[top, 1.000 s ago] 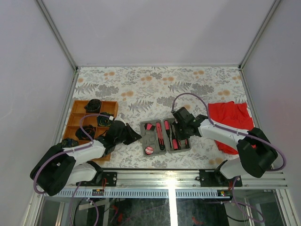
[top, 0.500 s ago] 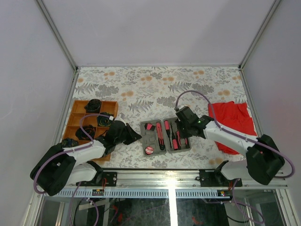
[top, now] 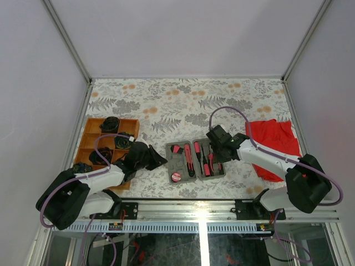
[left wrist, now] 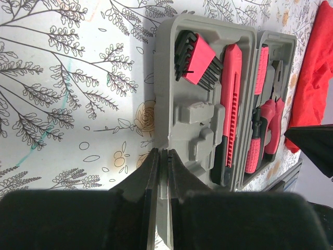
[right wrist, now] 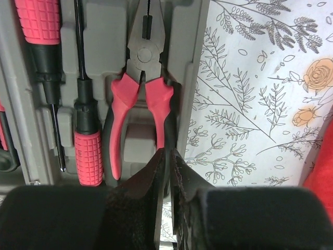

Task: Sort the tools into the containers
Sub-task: Adjust the pliers in the storage box.

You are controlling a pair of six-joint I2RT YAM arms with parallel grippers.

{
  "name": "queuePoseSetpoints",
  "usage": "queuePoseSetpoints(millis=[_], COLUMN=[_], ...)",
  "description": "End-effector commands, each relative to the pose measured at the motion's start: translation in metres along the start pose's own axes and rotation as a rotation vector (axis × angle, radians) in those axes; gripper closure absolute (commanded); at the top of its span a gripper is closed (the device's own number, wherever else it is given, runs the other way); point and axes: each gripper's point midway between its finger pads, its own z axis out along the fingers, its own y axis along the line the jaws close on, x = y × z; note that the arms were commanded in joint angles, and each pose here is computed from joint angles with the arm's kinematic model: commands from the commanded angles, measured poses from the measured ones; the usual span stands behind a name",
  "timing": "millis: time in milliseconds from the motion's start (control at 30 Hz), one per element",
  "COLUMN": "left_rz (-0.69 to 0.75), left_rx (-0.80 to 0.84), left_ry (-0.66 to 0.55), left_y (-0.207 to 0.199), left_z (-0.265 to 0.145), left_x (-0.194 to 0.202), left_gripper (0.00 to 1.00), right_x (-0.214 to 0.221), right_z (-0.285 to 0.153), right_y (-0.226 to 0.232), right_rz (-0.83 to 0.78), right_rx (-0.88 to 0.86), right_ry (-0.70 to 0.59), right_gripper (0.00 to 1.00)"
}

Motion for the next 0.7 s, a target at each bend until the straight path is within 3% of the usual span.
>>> queuePoseSetpoints(millis=[0, 433, 533, 667], left_rz=[-0.004, -0.004, -0.002, -0.006], left_rx=[-0.041, -0.038, -0.038, -0.036], left_ry=[0.032, 0.044, 0.047, 0.04], left_y=[0.009, 0.01, 0.01, 0.01], left_z=[0.001, 0.002, 0.002, 0.0], left_x=[0.007, 0.01, 0.01, 0.01], left_gripper=[1.0, 1.0, 1.0, 1.0], right_x=[0.006, 0.046, 0.041, 0.015], right_z=[0.007, 0.038, 0.035, 0.02], right_y=[-0.001, 0.007, 0.006, 0.002], right_rz=[0.003, -0.026, -0.018, -0.009], right_rx=[-0.001, -0.027, -0.023, -0.009], right_ry=[0.04, 0.243, 0.217, 0.104], right_gripper=[0.87, 0.93, 0.92, 0.8])
